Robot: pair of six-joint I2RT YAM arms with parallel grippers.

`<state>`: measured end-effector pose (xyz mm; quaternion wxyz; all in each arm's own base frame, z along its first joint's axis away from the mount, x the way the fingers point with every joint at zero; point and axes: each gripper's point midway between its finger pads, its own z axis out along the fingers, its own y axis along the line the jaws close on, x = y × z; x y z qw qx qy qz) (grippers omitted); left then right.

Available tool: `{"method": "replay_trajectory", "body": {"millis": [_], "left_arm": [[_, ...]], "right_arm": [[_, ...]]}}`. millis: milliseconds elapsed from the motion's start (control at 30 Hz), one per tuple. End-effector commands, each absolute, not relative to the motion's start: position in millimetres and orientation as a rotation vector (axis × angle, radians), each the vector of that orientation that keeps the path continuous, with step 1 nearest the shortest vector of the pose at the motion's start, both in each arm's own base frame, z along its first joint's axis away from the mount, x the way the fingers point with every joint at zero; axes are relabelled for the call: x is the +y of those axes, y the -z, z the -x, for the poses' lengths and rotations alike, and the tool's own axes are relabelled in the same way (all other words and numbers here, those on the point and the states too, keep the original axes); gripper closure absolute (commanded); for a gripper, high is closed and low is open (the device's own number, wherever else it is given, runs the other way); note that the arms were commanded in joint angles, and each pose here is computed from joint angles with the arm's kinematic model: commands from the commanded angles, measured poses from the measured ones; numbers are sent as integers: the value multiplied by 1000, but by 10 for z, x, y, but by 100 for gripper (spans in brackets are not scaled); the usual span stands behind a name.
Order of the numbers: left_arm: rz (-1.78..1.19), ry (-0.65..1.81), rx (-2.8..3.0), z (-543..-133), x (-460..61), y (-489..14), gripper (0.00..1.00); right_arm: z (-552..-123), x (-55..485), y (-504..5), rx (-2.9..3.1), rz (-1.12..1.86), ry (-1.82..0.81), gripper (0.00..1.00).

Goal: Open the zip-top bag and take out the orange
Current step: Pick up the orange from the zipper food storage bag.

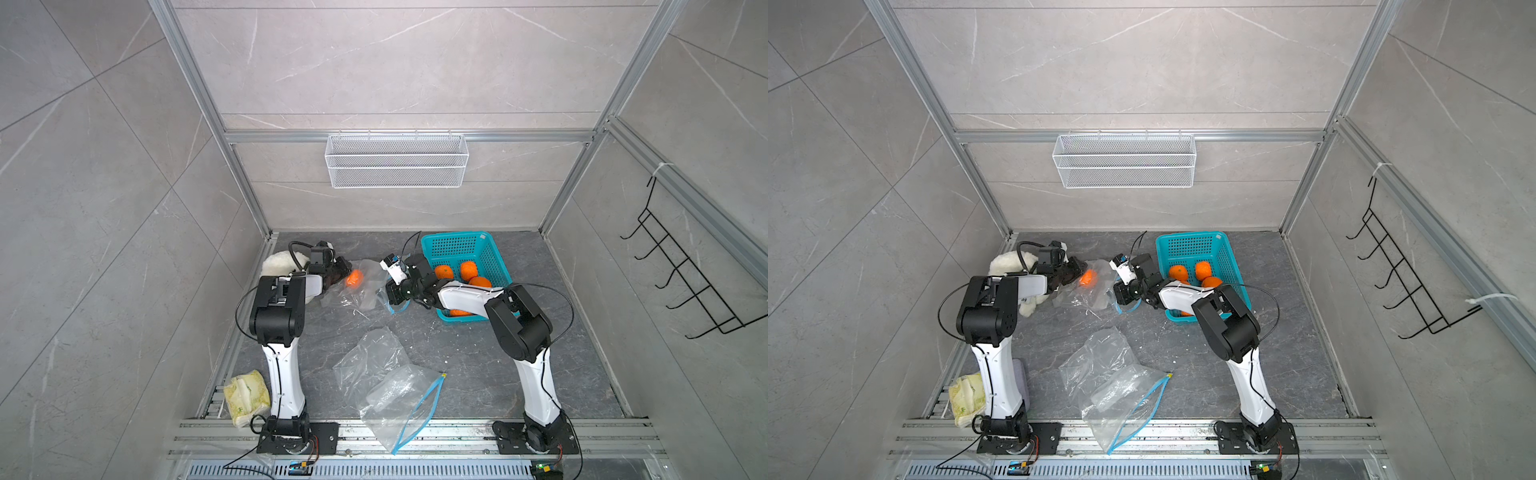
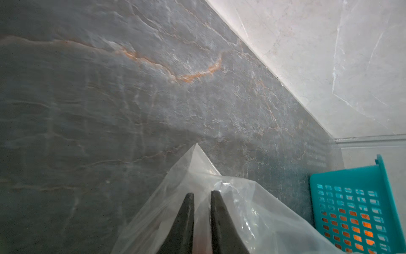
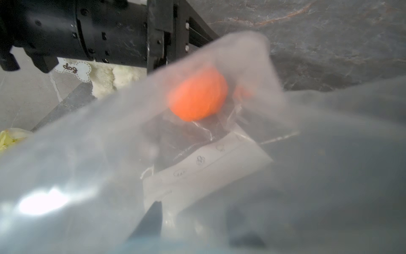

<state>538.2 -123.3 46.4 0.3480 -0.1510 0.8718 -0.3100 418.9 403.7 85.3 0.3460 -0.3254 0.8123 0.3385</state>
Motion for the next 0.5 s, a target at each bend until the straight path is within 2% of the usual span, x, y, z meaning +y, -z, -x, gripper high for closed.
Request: {"method": "replay_trajectory", "body": {"millis": [0,33,133,300,467], "left_arm": [[312,909,2321,-5238,-1686,-369,97],[298,937,2317,-5224,-1766,-396,100],[269,1043,2308,-5176,-1961,-438,100],[243,1025,2299,-5127,-2008,-494,100],[198,1088,2306,-5072,-2174,-509,100]], "right_arm": [[-4159,4115,-805,2102,871,-911,53],[-4167,4113,-788,2105,869,-904,54],[-4186,4130,-754,2127,880,-900,54],[-4262,4143,-710,2168,860,-876,50],[-4333,4195,-631,2229,852,-868,31]]}}
